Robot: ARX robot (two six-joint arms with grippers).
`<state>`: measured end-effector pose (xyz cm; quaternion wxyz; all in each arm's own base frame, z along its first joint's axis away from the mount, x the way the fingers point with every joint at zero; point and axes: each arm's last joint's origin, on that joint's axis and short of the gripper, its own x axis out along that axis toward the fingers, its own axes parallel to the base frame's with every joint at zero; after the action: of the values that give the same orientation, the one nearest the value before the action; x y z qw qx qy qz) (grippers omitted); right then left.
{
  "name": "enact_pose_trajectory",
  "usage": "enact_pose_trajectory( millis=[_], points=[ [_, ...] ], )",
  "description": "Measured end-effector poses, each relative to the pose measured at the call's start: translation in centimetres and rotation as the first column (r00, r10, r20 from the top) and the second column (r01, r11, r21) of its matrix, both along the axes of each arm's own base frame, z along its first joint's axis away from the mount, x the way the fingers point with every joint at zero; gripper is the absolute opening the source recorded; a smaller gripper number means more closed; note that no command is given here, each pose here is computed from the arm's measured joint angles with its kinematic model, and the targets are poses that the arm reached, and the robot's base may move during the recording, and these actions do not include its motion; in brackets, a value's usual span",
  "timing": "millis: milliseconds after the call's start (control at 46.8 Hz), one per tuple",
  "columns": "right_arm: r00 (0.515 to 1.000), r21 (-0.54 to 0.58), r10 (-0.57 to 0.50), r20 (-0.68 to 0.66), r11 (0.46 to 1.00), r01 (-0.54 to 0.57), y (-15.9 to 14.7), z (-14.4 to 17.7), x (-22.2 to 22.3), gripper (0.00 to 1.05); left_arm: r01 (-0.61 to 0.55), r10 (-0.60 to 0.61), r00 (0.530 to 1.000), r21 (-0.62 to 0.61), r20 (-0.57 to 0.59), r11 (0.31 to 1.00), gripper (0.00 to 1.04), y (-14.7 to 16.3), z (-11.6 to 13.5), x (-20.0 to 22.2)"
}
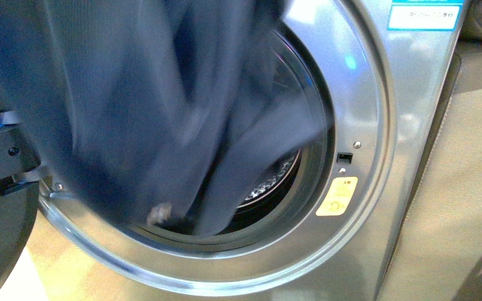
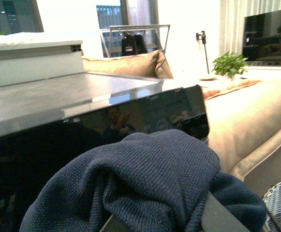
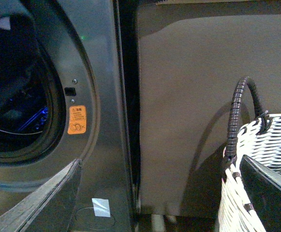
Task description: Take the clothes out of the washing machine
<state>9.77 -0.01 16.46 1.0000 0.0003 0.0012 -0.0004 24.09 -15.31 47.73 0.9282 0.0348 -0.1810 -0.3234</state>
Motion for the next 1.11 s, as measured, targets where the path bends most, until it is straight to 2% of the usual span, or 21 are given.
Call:
enact_pose_trajectory(
  millis=[256, 448, 640, 918, 939, 982, 1046, 1067, 1110],
  points=[
    [1.0, 0.0, 0.0, 0.0, 1.0, 0.0, 0.0, 0.0, 0.0, 0.97, 0.101, -0.101, 0.995, 0.0, 0.01, 0.995, 0.07, -4.2, 3.1, -0.3],
    [1.0, 0.0, 0.0, 0.0, 1.0, 0.0, 0.0, 0.0, 0.0, 0.97, 0.187, -0.188, 0.982, 0.017, 0.029, 0.982, 0.07, -8.2, 6.5, -0.7],
    [1.0, 0.0, 0.0, 0.0, 1.0, 0.0, 0.0, 0.0, 0.0, 0.97, 0.196, -0.195, 0.979, -0.009, 0.067, 0.981, 0.07, -8.3, 8.8, -1.4],
    [1.0, 0.0, 0.0, 0.0, 1.0, 0.0, 0.0, 0.0, 0.0, 0.97, 0.19, -0.189, 0.98, -0.01, 0.065, 0.982, 0.07, -8.3, 8.8, -1.3],
    [1.0, 0.013, 0.017, 0.002, 1.0, -0.017, 0.0, 0.0, 0.0, 0.97, 0.189, -0.189, 0.98, -0.008, 0.063, 0.982, 0.07, -8.3, 8.8, -1.2],
    [0.987, 0.1, 0.158, 0.043, 0.982, -0.161, -0.1, 0.5, 0.2, 0.97, 0.188, -0.187, 0.98, -0.006, 0.064, 0.982, 0.07, -8.3, 8.8, -1.2],
    [0.945, 0.254, 0.315, 0.089, 0.91, -0.328, -0.6, 1.1, 0.4, 0.97, 0.185, -0.184, 0.981, -0.007, 0.064, 0.983, 0.07, -8.3, 8.8, -1.2],
    [0.937, 0.262, 0.336, 0.095, 0.9, -0.349, -0.7, 1.2, 0.4, 0.97, 0.185, -0.184, 0.981, -0.007, 0.064, 0.983, 0.07, -8.3, 8.8, -1.2],
    [0.909, 0.363, 0.4, 0.115, 0.835, -0.413, -1.3, 1.7, 0.5, 0.97, 0.186, -0.185, 0.981, -0.007, 0.065, 0.983, 0.07, -8.3, 8.8, -1.2]
  ],
)
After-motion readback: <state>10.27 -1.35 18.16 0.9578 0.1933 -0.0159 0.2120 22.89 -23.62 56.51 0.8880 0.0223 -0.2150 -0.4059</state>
